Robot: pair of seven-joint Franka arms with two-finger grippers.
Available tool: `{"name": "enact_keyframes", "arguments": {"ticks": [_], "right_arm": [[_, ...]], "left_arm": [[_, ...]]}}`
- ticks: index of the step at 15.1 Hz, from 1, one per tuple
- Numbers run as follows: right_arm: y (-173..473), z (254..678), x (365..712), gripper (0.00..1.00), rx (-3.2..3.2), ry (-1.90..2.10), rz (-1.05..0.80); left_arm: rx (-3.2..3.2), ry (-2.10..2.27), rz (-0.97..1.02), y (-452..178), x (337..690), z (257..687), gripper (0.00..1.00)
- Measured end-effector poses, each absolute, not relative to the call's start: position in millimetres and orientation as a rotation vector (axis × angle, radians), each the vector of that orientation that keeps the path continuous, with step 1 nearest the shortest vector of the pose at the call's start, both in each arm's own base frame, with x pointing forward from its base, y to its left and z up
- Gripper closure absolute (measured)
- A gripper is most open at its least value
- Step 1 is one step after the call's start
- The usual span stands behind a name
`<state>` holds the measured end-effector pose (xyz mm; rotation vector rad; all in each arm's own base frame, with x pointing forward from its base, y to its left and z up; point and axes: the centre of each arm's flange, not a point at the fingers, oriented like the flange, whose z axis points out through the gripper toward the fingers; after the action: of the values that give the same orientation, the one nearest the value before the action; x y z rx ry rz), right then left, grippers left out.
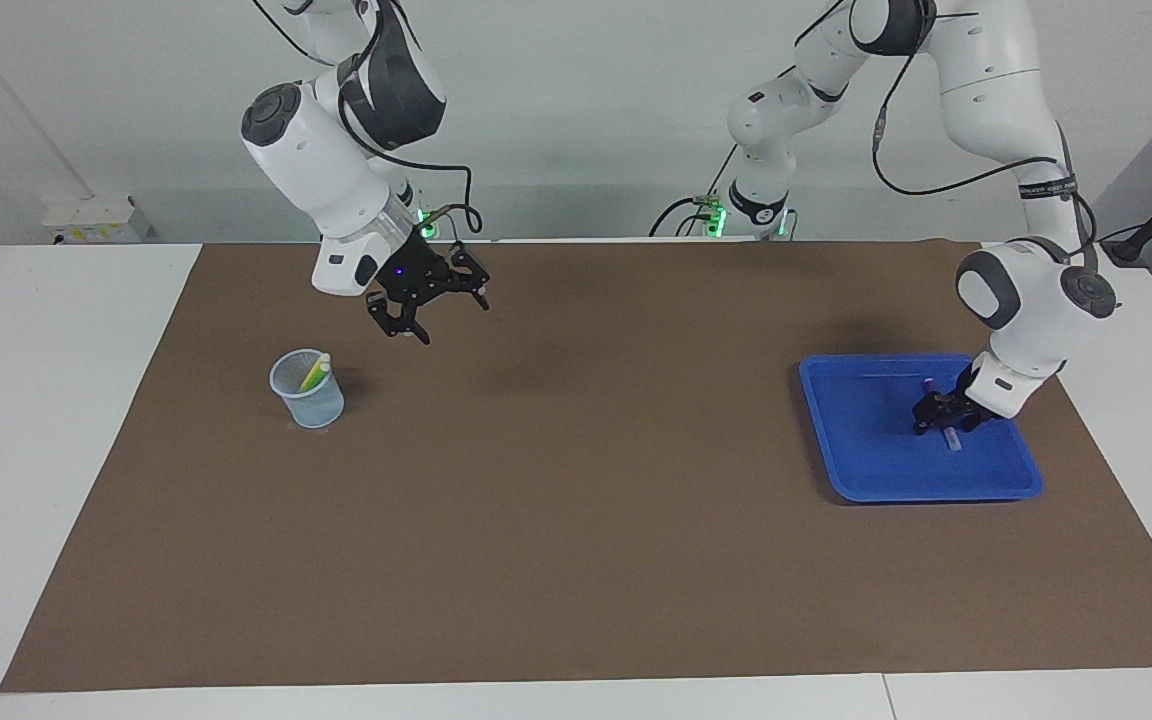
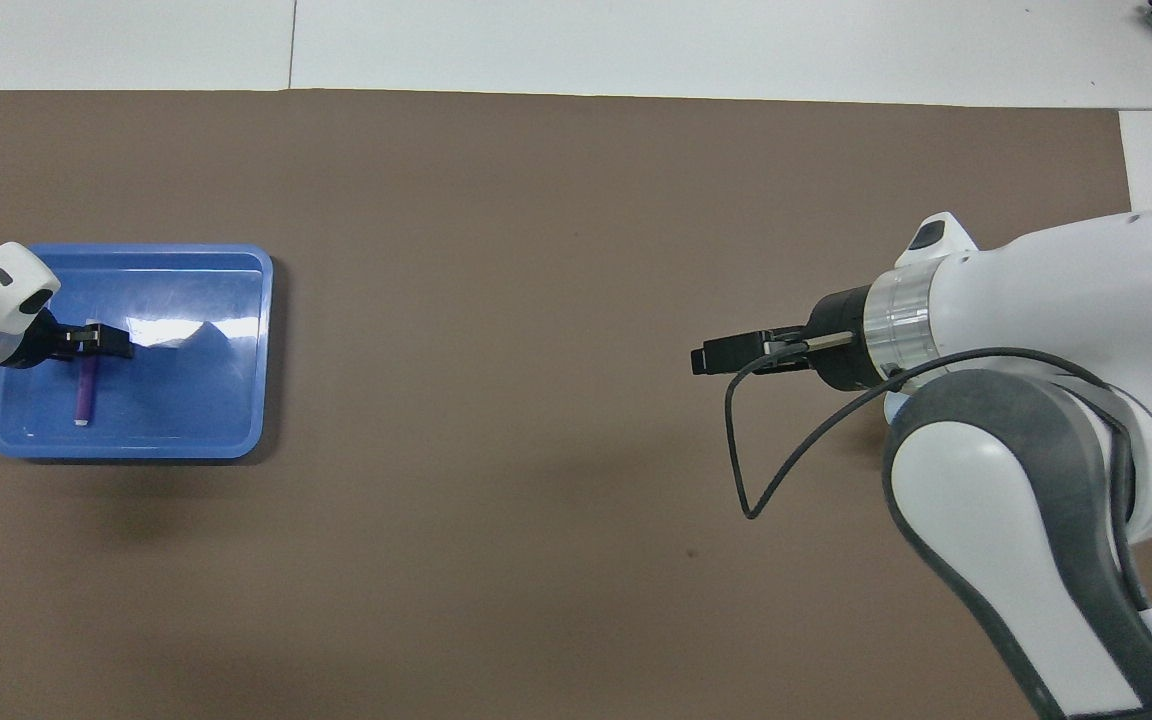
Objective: Transfer and insert pens with both arms
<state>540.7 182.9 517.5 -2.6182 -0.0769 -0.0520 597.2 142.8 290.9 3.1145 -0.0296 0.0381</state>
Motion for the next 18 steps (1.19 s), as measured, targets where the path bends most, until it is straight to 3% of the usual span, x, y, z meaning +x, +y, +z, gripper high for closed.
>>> {"name": "enact_keyframes", "arguments": {"ticks": [1, 4, 7, 12, 15, 18], "right_arm": [[197, 522, 539, 0.0, -2.593, 0.0, -0.024], [251, 531, 525, 0.0, -2.547, 0.18, 0.007], [291, 535, 511, 0.0, -2.523, 0.272, 0.01], [301, 538, 509, 0.0, -2.507, 0.291, -0.023], [305, 539, 508, 0.0, -2.499, 0.308, -0.031], [306, 539, 508, 0.0, -2.497, 0.31, -0.037]], "left_arm": [[3.112, -0.035, 0.039, 140, 598, 292, 0.26], [3.109, -0.067, 0.039, 127, 599, 299, 0.59], [3.116, -0.043, 0.041, 139, 597, 298, 0.6], [3.117, -0.074, 0.048, 139, 596, 298, 0.6], [3.116, -0.093, 0.056, 134, 597, 299, 0.83], [3.117, -0.095, 0.059, 134, 597, 299, 0.83]]}}
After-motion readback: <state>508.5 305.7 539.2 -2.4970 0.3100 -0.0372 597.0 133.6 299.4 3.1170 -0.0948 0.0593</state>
